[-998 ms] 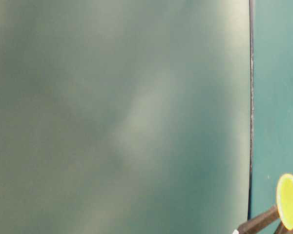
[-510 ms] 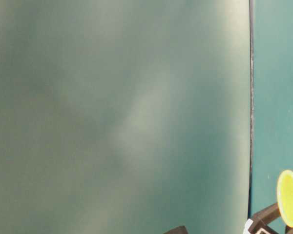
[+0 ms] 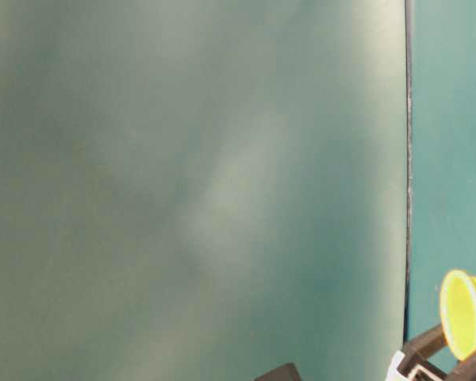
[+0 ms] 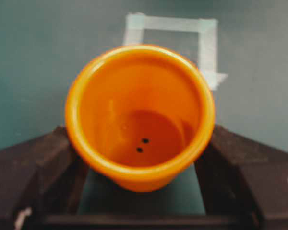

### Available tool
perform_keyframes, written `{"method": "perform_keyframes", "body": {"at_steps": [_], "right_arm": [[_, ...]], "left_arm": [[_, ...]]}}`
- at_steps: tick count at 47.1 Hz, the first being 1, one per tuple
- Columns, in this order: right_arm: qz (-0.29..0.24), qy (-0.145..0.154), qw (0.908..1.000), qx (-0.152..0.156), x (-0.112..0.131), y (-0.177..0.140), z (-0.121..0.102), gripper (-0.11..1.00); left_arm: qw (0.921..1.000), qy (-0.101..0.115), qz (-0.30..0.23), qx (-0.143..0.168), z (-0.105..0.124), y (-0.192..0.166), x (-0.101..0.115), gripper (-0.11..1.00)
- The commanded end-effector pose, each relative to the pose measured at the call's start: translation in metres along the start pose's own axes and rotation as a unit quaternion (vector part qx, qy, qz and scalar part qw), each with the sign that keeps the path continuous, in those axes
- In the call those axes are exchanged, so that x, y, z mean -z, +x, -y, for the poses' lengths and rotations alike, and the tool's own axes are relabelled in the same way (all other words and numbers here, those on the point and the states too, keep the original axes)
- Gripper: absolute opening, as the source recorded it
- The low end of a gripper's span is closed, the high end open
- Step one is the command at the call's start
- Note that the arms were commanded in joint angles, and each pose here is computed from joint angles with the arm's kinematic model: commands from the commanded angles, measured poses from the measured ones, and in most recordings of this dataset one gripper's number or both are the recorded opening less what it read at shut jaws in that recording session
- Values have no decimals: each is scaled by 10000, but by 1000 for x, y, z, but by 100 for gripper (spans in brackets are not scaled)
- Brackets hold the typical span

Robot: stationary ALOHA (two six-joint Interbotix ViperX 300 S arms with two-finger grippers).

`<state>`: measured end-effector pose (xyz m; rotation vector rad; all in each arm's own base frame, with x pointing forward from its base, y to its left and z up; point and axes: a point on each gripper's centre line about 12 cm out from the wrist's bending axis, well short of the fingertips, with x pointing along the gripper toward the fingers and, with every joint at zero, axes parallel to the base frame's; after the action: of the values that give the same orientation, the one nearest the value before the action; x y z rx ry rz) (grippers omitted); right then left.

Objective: Move the cup backward with left arm.
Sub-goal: 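Slide the gripped orange cup backward toward the far table edge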

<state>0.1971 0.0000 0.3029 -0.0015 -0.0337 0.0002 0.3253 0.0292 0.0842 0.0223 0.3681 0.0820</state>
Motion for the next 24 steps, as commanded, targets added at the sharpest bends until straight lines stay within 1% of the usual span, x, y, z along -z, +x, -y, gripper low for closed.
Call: {"method": "perform_keyframes", "body": {"at_steps": [1,14,16,20,24], "right_arm": [[176,23,9998,-6,-14,2,0,0],[184,23,9998,-6,-16,2,0,0],[176,16,9998,-8,-15,2,0,0],[192,16,9998,-8,-16,2,0,0],[199,23,9998,-6,-17,2,0,0]], "left_arm": [[9998,-27,196,-97,-7,3,-10,62],[9988,-147,237,-408,-30,7,-15,62],[9984,-240,199,-478,-35,8,-14,62],[9975,-332,89,-615,-46,11,-14,62],[9959,-480,-161,-745,-57,16,-12,62]]}}
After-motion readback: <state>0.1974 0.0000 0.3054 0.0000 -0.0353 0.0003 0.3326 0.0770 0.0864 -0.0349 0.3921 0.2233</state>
